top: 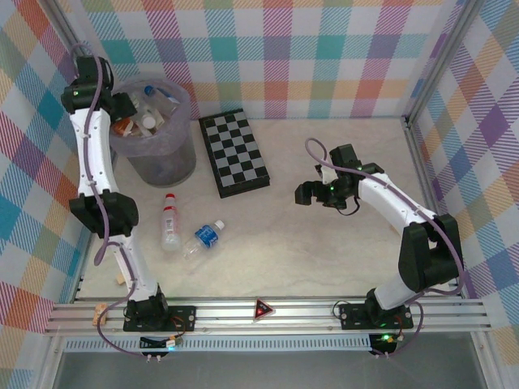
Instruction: Put the plastic bottles in the bin
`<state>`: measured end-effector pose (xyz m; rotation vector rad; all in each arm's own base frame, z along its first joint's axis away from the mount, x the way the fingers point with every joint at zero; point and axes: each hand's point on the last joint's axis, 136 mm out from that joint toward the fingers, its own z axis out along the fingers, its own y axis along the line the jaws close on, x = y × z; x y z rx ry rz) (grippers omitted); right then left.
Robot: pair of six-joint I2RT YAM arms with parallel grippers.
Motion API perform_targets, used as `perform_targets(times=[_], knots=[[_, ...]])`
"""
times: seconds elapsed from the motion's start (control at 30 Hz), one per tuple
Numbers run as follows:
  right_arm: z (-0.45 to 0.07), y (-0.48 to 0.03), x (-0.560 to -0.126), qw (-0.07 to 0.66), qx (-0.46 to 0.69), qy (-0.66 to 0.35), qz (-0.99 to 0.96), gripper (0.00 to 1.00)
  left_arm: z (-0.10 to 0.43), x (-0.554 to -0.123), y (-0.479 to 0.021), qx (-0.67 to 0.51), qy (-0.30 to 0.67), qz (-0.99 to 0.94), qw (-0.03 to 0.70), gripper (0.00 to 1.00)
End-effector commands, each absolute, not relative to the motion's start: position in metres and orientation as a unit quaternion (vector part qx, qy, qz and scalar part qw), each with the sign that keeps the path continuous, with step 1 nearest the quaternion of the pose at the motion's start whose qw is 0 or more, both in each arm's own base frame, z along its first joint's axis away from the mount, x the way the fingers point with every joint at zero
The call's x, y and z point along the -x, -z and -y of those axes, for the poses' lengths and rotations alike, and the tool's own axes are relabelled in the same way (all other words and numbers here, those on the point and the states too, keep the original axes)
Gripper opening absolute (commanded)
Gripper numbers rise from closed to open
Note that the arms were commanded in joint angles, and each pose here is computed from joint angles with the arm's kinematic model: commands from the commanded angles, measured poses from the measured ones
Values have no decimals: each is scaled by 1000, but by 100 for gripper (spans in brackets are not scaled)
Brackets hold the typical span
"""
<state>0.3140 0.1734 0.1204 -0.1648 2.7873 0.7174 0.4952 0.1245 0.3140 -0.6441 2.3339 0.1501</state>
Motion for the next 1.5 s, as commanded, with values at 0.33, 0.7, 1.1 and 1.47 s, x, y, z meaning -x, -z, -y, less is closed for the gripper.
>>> perform_targets(times=[0.33,0.7,1.1,1.47], knots=[[-177,-115,-314,121,52,-263,-956,100,-110,-479,-364,229,-45,-884,404,87],[-180,-119,-313,121,53,-272,-953,100,-98,-489,-336,218,-26,-898,382,72],[-181,-120,-308,118,44,-282,-951,100,-56,-508,-312,165,-12,-916,365,63],[-183,-131,-309,131,48,-289,-947,100,-71,-468,-390,149,-72,-887,430,79]])
